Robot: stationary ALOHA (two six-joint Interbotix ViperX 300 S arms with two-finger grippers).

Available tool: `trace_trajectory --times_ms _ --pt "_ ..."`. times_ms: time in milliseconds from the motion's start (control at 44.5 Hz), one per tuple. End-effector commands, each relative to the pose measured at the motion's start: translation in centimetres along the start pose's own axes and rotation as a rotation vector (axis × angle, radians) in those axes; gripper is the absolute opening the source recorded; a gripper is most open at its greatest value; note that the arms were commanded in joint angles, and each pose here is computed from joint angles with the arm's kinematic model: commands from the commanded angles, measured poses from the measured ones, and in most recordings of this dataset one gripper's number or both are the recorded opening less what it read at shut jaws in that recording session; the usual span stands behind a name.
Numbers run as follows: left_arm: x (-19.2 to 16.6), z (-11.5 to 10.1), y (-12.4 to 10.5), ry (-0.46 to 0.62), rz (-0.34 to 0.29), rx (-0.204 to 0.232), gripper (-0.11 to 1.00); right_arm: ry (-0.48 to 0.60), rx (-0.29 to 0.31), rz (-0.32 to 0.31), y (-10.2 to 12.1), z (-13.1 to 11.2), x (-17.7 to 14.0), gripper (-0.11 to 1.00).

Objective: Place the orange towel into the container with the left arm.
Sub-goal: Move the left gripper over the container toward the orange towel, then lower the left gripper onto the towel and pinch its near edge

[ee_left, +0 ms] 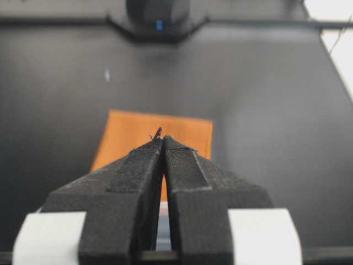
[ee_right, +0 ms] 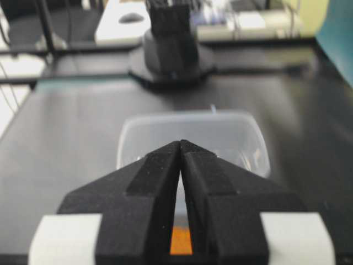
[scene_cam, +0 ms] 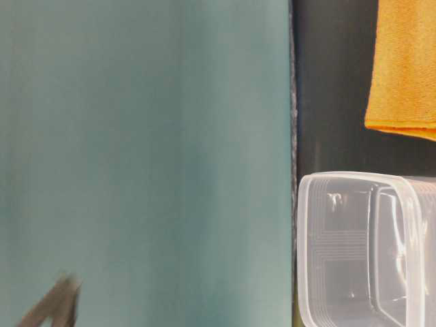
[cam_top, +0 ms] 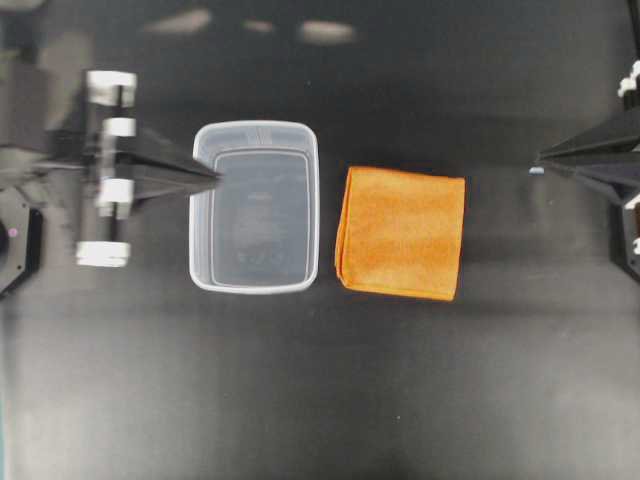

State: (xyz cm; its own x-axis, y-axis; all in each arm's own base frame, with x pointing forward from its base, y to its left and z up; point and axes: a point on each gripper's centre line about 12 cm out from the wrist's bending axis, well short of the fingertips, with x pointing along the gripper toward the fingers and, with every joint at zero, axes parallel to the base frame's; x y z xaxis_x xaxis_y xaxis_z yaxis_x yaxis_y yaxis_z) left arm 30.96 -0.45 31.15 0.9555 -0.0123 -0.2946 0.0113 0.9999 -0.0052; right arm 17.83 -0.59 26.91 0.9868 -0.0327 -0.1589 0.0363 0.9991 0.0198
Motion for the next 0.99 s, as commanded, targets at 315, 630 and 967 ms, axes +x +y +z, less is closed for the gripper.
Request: trace_trajectory --times_ms 315,630,967 --pt "10.8 1.4 0.5 0.371 0.022 0.02 0.07 0.013 0.03 -0.013 -0.2 -0.5 -2.2 0.49" --pt "18.5 -0.1 0.2 0.503 0.016 0.037 0.85 0.027 0.084 -0.016 -0.2 -0.9 -2.3 0.8" --pt "25.8 -6.5 -0.2 0.707 0.011 0.045 0.89 -0.065 0.085 -0.011 -0.2 0.9 -3.3 0.79"
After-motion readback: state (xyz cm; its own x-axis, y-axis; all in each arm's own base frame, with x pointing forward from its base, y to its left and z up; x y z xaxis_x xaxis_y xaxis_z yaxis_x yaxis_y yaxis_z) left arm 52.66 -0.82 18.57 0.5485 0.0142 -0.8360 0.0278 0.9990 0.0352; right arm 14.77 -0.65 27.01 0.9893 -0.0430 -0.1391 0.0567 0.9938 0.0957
